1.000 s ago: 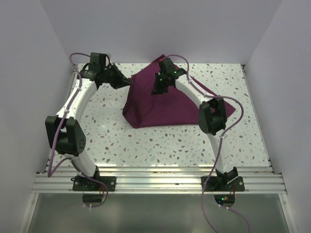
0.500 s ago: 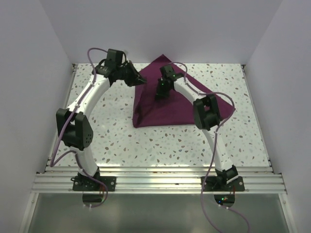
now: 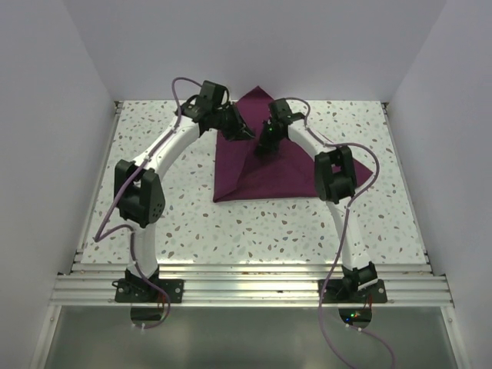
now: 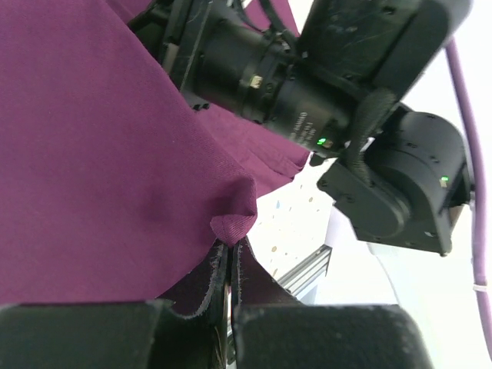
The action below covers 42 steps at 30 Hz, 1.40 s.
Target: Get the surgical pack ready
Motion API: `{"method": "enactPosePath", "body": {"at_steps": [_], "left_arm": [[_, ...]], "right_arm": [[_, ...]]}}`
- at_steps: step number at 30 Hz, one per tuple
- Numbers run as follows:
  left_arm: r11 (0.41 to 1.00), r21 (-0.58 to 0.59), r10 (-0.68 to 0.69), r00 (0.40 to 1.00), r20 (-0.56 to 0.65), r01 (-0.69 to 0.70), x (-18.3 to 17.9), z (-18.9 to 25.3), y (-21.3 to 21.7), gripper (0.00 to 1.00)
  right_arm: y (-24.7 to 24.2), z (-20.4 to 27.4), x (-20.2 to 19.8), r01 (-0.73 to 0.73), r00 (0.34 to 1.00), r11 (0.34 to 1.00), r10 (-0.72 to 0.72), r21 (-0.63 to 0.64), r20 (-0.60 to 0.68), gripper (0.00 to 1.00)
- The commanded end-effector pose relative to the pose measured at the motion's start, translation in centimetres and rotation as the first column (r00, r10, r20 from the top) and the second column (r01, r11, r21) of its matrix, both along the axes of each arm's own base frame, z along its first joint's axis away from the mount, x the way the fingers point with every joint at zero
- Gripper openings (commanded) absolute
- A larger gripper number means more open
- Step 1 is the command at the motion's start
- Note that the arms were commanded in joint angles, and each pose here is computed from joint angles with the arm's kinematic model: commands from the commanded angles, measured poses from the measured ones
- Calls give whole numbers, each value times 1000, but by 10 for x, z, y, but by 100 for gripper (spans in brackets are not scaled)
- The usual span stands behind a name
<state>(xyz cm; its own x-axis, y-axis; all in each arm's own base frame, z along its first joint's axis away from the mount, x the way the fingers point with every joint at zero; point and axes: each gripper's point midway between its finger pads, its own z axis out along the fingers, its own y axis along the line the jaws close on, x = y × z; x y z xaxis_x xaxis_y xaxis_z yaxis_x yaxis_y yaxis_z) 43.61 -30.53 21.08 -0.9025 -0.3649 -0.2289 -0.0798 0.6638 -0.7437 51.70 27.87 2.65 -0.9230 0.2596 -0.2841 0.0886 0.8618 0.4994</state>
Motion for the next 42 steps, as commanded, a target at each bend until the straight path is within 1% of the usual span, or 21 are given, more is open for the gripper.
{"method": "enactPosePath", "body": {"at_steps": [1,8,11,15,20,26,33,42], "left_arm": [[999,-40,-1,999,34,2,9,16,-11,0],[998,-56,-10,1000,12,11,18,4,-29,0],[997,-74,-15,1000,16,16,22,5,-38,0],[995,-92,-28,1000,-5,27,26,-6,-51,0],[993,-104,-62,998,-16,60,21,-13,-73,0],[991,-99,-96,995,-39,92,11,-27,-89,0],[991,-95,-95,994,-55,90,17,-44,-93,0],[986,-143,-95,994,-50,87,32,-52,-106,0]], "right_arm": [[-19,34,5,7,999,1000,-6,-16,53,0],[-28,-23,-12,-4,997,998,-1,-68,-73,0],[-27,-35,-17,-9,995,997,2,-74,-99,0],[-29,-48,-24,-5,992,996,-6,-87,-129,0],[-28,-54,-29,3,987,997,-15,-79,-158,0],[-24,-60,-29,18,983,998,-28,-55,-179,0],[-20,-58,-32,23,981,999,-28,-30,-192,0],[-21,-55,-33,23,981,999,-29,-33,-194,0]]}}
